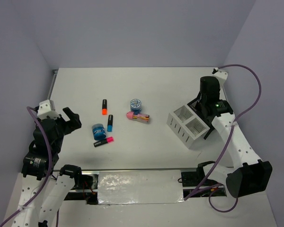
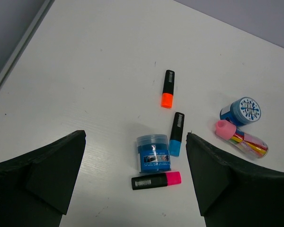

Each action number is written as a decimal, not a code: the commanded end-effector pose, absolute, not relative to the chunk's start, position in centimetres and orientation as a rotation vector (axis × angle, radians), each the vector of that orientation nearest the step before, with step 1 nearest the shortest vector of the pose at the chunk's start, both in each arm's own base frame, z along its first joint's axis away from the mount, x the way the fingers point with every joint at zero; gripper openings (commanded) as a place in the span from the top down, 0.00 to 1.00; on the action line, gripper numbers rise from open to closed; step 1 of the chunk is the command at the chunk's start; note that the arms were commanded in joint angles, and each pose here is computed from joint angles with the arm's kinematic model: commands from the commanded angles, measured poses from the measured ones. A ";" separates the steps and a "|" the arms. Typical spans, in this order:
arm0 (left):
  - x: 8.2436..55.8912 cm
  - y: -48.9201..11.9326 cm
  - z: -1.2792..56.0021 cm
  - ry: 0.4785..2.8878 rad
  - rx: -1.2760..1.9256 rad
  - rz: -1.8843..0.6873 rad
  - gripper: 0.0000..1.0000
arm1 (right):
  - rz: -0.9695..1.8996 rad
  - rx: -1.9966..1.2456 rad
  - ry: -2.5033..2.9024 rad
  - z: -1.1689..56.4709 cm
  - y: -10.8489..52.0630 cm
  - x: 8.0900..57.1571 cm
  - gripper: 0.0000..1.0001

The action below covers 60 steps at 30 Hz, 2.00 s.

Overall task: Sort the stationery into containers
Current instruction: Place the stationery in the storage box, then pick up the stationery from the center of the board.

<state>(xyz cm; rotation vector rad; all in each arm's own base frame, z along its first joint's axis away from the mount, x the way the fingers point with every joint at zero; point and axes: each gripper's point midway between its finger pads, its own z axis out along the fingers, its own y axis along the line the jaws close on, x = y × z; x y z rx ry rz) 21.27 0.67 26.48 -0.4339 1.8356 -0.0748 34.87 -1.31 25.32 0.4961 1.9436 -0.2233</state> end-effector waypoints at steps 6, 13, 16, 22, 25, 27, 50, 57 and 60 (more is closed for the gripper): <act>21.7 0.6 27.9 1.783 -0.411 -0.087 0.01 | -0.248 0.603 1.906 24.6 -3.0 35.1 1.00; 21.8 0.5 27.7 1.790 -0.405 -0.087 0.01 | -0.247 0.614 1.951 22.1 -3.3 34.8 1.00; 21.8 0.5 27.6 1.794 -0.406 -0.087 0.01 | -0.246 0.607 1.973 21.2 -3.3 35.0 0.97; 21.9 0.5 27.7 1.794 -0.406 -0.087 0.01 | -0.211 0.579 2.067 18.1 -2.7 36.2 0.65; 21.9 0.5 27.6 1.796 -0.405 -0.088 0.01 | -0.201 0.575 2.081 17.9 -2.4 36.7 0.33; 21.9 0.5 27.6 1.799 -0.404 -0.086 0.01 | -0.195 0.570 2.081 18.3 -2.3 36.8 0.21; 22.3 0.5 27.1 1.824 -0.406 -0.075 0.01 | 0.313 -0.318 2.029 22.2 25.8 38.5 0.00; 22.2 0.6 27.0 1.825 -0.416 -0.068 0.01 | 0.237 -0.398 2.115 18.1 31.1 43.1 0.00; 22.2 0.6 27.1 1.819 -0.415 -0.071 0.01 | 0.217 -0.404 2.163 15.9 31.9 44.0 0.00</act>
